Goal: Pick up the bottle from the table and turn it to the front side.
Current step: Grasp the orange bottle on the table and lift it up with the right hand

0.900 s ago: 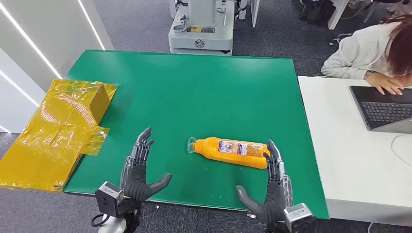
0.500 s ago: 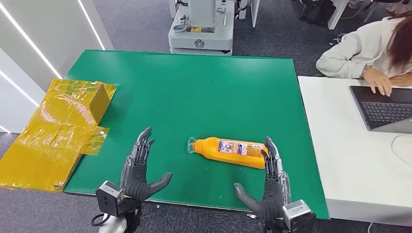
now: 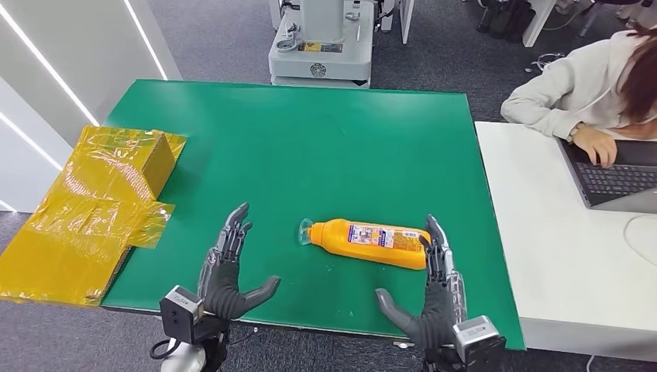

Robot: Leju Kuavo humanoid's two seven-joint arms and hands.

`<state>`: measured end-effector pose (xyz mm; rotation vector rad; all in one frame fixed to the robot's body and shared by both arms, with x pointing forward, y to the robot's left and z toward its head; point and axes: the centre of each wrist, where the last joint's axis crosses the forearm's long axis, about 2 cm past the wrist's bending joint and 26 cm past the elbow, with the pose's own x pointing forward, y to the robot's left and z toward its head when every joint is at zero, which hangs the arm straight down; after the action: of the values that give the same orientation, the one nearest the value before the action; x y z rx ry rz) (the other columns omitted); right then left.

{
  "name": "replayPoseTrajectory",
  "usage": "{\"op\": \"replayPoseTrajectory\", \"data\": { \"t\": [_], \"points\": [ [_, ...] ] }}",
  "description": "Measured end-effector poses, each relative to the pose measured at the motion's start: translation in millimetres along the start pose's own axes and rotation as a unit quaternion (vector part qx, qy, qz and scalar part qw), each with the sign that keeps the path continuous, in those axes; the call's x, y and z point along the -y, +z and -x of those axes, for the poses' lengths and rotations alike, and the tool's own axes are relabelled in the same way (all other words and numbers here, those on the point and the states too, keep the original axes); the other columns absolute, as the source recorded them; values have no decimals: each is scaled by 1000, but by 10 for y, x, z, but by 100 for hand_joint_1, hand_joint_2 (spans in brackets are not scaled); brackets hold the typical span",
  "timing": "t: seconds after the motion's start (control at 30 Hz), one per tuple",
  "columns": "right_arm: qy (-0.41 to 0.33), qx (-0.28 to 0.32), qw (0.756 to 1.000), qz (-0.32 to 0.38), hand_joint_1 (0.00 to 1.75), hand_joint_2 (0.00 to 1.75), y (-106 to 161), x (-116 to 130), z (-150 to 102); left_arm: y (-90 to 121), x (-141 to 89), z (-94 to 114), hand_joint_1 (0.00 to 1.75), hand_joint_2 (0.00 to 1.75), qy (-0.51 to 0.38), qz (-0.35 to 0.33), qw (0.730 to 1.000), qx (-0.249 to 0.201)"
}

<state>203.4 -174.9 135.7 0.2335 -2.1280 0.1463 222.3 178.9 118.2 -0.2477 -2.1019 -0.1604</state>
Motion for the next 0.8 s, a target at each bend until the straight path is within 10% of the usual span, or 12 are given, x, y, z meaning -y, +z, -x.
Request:
{"op": "replayPoseTrajectory", "data": {
  "t": [0.37,0.8],
  "points": [
    [137,1,991,-14,0,175,-115,209,51,-297,62,-10,0,175,19,35,999,23],
    [339,-115,923,-143,0,175,-750,754,508,-479,146,47,0,175,39,81,996,27]
  ]
}}
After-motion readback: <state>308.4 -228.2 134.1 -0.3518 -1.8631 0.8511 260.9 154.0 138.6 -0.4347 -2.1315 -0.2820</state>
